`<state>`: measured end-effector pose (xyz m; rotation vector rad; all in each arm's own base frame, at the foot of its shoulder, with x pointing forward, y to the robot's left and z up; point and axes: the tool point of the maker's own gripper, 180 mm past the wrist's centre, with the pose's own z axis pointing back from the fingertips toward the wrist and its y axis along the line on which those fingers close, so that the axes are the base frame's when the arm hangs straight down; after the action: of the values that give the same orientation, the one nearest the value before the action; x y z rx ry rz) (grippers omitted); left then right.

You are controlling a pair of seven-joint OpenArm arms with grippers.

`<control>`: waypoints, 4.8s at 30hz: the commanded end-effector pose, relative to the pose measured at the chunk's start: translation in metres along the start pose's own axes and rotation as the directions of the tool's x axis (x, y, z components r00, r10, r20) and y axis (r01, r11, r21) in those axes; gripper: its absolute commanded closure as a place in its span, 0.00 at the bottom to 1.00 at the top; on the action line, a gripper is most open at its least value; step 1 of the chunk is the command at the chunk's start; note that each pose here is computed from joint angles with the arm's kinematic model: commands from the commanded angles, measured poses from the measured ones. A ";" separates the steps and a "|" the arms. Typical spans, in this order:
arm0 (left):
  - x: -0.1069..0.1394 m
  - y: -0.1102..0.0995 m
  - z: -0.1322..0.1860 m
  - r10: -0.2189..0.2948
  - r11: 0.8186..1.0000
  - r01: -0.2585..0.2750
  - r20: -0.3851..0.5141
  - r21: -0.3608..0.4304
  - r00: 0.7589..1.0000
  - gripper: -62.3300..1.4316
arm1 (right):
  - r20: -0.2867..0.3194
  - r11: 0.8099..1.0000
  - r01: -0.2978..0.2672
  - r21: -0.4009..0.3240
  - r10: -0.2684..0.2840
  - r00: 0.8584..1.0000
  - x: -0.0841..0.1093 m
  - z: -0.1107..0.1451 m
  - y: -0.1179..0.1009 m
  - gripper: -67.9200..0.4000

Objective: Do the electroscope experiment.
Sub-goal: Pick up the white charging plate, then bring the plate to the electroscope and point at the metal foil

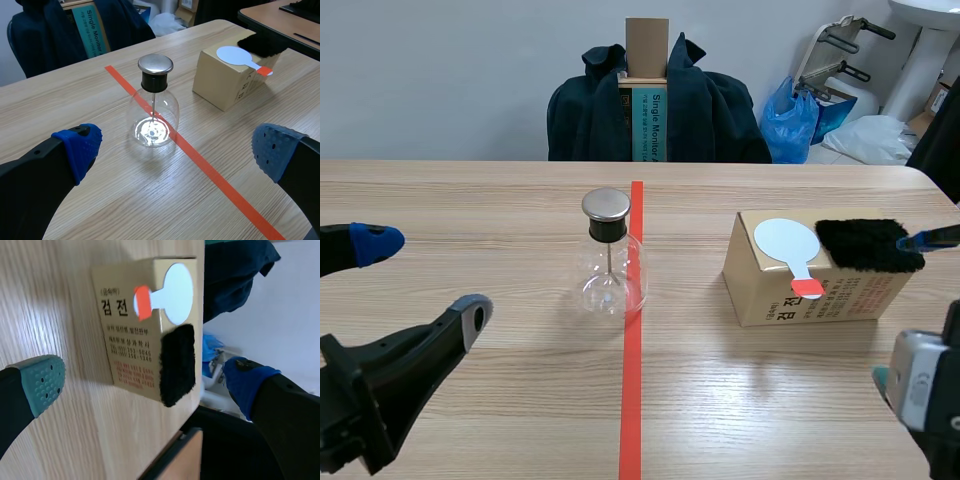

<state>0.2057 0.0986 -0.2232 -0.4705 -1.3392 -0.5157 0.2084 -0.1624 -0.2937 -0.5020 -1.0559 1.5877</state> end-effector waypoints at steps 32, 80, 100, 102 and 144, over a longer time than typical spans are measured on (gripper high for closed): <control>0.010 -0.002 -0.001 -0.006 1.000 0.006 0.032 -0.010 0.999 0.00 | -0.099 0.931 -0.231 -0.282 0.211 0.972 -0.011 -0.098 -0.008 0.00; 0.010 -0.003 -0.001 -0.007 1.000 0.007 0.030 -0.010 1.000 0.00 | -0.105 0.824 -0.284 -0.490 0.267 0.958 -0.014 -0.068 -0.063 0.98; -0.037 0.063 -0.020 -0.141 0.989 0.147 -0.152 0.030 0.978 0.95 | -0.237 0.205 -0.278 -0.938 0.204 0.950 -0.034 0.121 -0.305 0.98; -0.042 0.084 -0.027 -0.130 0.990 0.137 -0.144 0.040 0.981 0.93 | -0.238 0.149 -0.271 -0.951 0.208 0.949 -0.028 0.138 -0.316 0.98; -0.117 0.050 -0.144 -0.052 0.990 0.050 -0.007 -0.130 0.999 0.93 | -0.029 0.076 -0.050 -0.996 0.253 0.967 0.010 0.164 -0.344 0.98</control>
<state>0.3223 0.0593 -0.3779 -0.5423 -1.2662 -0.6555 0.2685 -0.2216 0.0772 -1.4985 -2.2541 0.7491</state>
